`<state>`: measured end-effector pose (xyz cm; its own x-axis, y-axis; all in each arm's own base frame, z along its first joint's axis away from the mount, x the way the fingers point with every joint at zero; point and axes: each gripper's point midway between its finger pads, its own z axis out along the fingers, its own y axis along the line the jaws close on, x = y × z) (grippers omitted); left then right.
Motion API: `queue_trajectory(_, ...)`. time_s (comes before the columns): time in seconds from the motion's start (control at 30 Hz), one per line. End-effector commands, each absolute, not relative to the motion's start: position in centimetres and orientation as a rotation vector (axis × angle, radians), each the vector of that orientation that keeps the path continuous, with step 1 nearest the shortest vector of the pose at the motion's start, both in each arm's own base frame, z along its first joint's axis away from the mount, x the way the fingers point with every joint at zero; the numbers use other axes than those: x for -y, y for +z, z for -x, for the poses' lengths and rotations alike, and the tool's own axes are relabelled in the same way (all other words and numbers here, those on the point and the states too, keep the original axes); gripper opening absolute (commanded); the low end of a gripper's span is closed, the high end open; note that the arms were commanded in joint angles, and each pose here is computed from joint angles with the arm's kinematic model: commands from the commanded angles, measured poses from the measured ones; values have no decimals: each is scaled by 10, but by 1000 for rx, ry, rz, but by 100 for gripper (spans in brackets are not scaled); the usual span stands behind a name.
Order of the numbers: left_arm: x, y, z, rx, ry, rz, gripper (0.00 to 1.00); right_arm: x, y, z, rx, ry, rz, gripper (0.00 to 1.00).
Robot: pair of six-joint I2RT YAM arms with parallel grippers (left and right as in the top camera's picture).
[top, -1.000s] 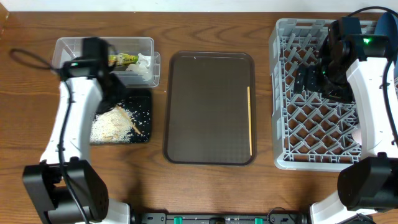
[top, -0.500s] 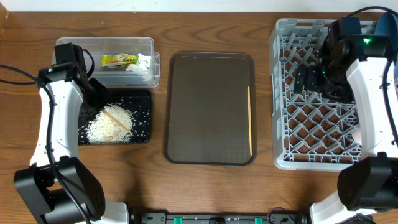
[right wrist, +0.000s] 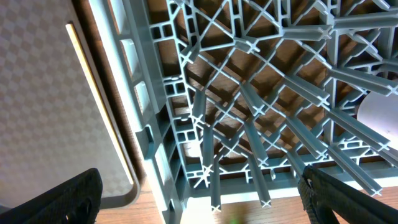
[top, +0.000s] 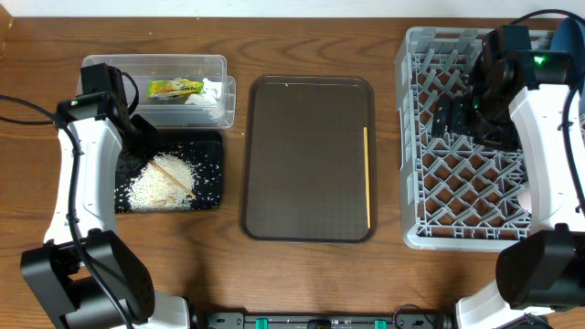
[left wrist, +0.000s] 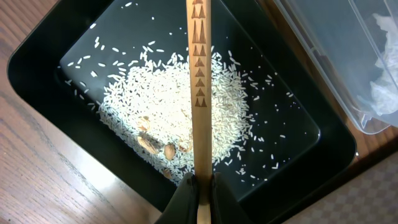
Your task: Sort waste into correct bins and load items into the dishwasher rack
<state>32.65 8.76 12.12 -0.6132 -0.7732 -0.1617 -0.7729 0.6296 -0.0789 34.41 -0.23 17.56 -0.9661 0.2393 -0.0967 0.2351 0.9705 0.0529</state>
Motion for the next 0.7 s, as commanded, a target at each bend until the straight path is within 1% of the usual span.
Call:
queue_trajectory(0.0,-87,118,-321,-2685,5,1287,6,0,175,-344,-3020,74,-376,99)
queue_trajectory(0.2,-85,117,-318,-2699,3,1289,6,0,175,-344,-3020,74,-377,99)
queue_trajectory(0.27,-76,117,-320,-2726,-56,1257,7,0,175,-344,-3020,74,-377,99)
queue_trajectory(0.4,-43,119,-327,-2801,-223,1103,6,0,174,-344,-3020,74,-377,99)
queue_trajectory(0.53,-6,119,-334,-2868,-241,883,6,0,175,-344,-3019,75,-377,99)
queue_trajectory(0.67,48,121,-341,-2905,-269,594,6,0,174,-344,-3020,74,-377,99)
